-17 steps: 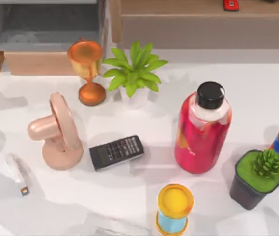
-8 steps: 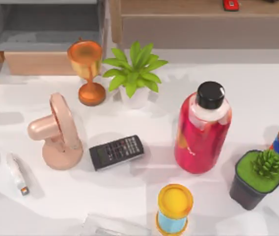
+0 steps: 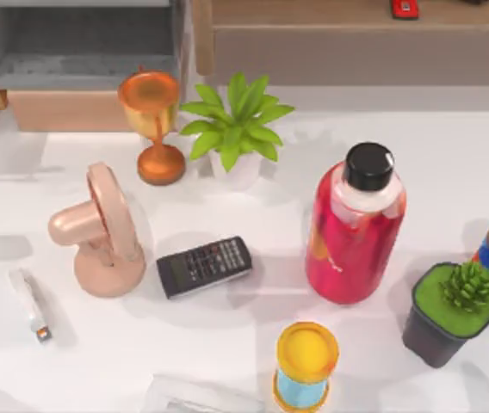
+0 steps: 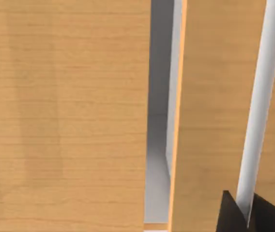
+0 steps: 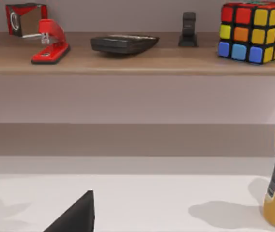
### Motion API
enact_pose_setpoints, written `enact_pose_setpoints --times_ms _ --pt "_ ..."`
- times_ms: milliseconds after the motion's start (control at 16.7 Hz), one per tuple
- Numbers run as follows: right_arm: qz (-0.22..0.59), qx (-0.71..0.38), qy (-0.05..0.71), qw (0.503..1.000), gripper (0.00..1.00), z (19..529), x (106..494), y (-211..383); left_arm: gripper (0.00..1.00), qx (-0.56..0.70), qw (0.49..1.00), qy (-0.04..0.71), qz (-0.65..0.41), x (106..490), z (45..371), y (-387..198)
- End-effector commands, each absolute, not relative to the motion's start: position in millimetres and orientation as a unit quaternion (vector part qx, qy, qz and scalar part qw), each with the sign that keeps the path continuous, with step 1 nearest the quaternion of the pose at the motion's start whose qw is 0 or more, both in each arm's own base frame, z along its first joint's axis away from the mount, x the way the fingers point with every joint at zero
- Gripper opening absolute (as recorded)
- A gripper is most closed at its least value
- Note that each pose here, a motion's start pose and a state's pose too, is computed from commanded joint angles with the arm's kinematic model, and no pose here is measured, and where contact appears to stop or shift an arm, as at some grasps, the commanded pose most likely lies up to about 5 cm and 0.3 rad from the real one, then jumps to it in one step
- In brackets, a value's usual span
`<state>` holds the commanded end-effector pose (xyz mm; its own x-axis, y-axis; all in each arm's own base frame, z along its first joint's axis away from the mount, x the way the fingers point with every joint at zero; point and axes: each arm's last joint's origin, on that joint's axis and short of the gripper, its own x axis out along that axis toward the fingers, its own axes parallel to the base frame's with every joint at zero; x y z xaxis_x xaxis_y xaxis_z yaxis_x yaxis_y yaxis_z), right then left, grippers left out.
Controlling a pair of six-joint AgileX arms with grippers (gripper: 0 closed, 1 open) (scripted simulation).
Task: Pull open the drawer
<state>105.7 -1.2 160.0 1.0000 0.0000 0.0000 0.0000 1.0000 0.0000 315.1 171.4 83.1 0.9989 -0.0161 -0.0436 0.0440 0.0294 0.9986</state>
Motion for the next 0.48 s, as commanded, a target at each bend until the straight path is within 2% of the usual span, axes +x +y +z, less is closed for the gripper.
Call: enact_pose_setpoints --times_ms 480 --pt "0.000 0.000 0.000 1.000 1.00 160.0 105.7 -1.2 0.00 0.703 0.711 -0.002 -0.015 296.2 88.6 173.8"
